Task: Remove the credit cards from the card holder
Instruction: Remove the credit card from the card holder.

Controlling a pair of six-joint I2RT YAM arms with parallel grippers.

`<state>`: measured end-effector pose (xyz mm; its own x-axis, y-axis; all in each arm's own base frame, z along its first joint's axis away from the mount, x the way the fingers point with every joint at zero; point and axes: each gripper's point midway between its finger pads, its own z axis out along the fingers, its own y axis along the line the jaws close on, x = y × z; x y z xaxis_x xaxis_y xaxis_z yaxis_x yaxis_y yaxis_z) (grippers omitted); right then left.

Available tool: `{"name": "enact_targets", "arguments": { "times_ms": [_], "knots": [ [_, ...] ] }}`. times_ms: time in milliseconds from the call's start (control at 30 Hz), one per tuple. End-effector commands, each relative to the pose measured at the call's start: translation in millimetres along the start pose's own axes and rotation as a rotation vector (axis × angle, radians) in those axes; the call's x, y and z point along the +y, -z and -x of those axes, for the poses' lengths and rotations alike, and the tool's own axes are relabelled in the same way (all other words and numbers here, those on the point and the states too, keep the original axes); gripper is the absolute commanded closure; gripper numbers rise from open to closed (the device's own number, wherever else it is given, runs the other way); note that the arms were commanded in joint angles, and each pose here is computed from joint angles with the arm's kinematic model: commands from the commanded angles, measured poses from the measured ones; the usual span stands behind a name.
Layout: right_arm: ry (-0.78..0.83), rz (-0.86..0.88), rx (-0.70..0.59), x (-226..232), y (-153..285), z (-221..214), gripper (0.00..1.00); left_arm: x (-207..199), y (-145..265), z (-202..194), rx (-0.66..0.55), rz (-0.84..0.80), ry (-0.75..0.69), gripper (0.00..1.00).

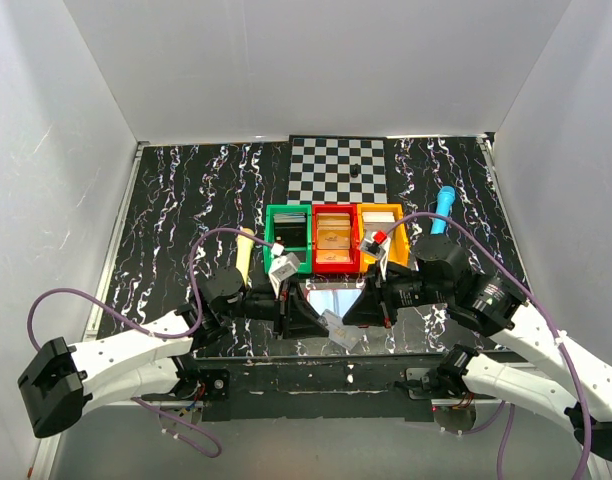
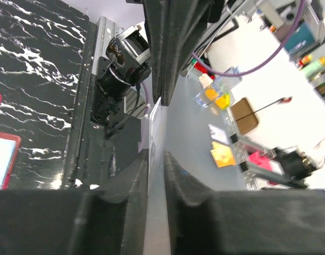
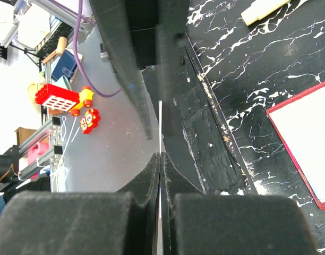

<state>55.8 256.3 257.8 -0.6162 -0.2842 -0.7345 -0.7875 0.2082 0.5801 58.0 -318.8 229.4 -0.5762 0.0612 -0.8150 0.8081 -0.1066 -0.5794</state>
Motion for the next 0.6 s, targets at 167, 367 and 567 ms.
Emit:
{"name": "enact_targets", "arguments": {
  "times_ms": [167, 367, 567],
  "knots": [
    [0.004, -0.196, -0.094, -14, 21, 29, 0.99, 28, 14, 26, -0.103, 0.261, -0.017, 0.48],
    [0.040, -0.650, -0.134, -77, 62, 64, 0.99, 49, 50, 45, -0.238, 0.487, -0.013, 0.47],
    [0.589, -0.760, 0.000, -125, 60, 84, 0.99, 60, 65, 45, -0.307, 0.561, -0.013, 0.48]
  ]
}}
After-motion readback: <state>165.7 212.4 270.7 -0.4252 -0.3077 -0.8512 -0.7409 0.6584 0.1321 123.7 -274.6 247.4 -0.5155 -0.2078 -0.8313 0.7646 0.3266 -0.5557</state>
